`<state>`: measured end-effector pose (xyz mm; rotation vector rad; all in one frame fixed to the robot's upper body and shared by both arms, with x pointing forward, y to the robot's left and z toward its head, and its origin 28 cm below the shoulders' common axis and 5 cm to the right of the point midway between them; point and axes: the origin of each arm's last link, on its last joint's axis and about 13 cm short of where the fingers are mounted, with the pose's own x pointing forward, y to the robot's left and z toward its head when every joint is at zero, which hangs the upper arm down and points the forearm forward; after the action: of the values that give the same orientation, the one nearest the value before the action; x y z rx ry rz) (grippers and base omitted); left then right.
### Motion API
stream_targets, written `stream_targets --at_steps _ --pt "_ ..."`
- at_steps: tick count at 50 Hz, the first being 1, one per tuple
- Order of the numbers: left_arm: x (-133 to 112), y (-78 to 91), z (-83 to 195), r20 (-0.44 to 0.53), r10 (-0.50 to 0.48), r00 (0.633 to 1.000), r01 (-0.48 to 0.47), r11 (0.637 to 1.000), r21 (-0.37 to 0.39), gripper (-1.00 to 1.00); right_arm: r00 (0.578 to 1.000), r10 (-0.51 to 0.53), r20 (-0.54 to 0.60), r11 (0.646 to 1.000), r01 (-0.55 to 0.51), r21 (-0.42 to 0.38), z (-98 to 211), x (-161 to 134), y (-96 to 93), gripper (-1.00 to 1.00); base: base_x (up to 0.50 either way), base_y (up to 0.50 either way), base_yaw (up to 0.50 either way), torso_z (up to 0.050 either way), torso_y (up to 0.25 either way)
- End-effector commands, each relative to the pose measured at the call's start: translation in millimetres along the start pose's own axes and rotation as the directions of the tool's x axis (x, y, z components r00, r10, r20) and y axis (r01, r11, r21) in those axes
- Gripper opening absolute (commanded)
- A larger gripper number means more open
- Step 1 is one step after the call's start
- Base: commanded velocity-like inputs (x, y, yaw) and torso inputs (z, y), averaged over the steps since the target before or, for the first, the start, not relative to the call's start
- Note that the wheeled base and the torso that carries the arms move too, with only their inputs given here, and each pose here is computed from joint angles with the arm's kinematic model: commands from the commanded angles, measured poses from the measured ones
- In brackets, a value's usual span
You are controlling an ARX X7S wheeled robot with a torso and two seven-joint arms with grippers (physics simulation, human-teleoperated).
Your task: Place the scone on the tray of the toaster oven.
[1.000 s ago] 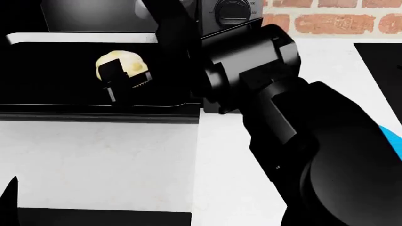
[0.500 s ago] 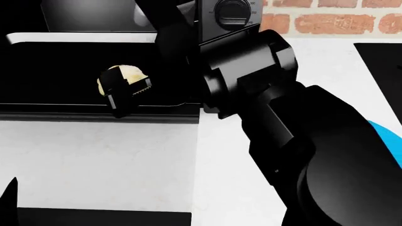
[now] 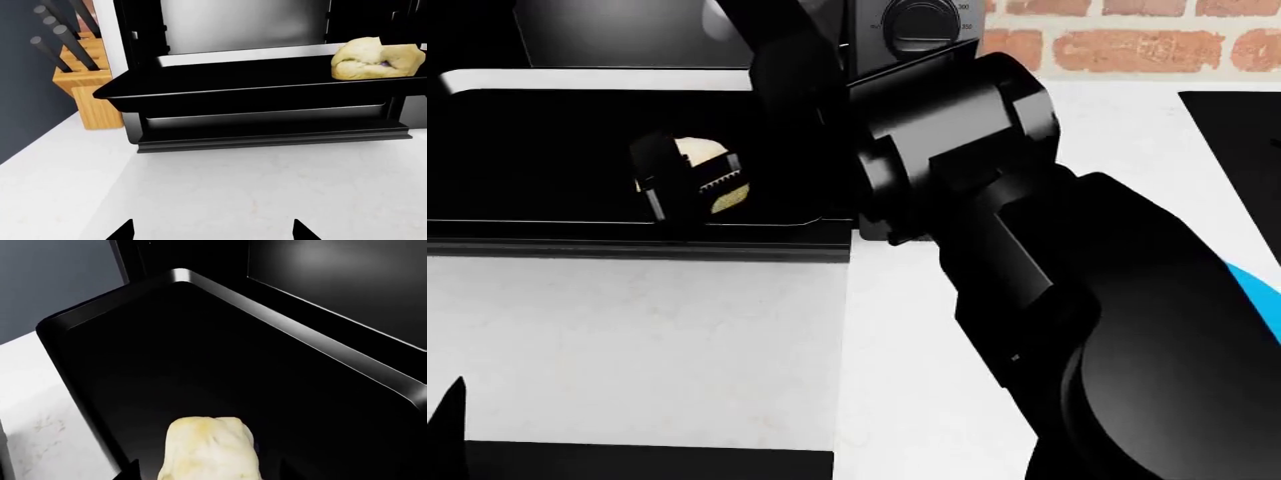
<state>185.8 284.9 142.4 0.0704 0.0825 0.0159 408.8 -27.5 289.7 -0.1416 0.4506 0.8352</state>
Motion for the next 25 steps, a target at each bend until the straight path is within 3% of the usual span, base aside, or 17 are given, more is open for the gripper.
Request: stream_targets --at_steps 1,10,25 --pt "0.1 0.3 1.4 0.002 -0.001 1.0 0.001 1.0 0.006 1.0 1.0 -0.011 0.018 1.0 0.011 -0.028 2.1 1.7 2.2 1.0 0.0 0.0 0.0 0.0 0.0" --pt "0.4 -1.7 3.5 0.003 -0.008 1.0 0.008 1.0 0.009 1.0 0.996 -0.057 0.066 0.997 0.061 -0.048 1.9 -0.5 4.8 1.0 0.0 0.0 0.0 0.0 0.0" --pt "1.2 -3.6 4.8 0.006 -0.011 1.0 0.01 1.0 0.013 1.0 0.983 -0.106 0.148 0.991 0.118 -0.07 -17.4 -46.4 32.0 1.0 0.0 0.0 0.0 0.0 0.0"
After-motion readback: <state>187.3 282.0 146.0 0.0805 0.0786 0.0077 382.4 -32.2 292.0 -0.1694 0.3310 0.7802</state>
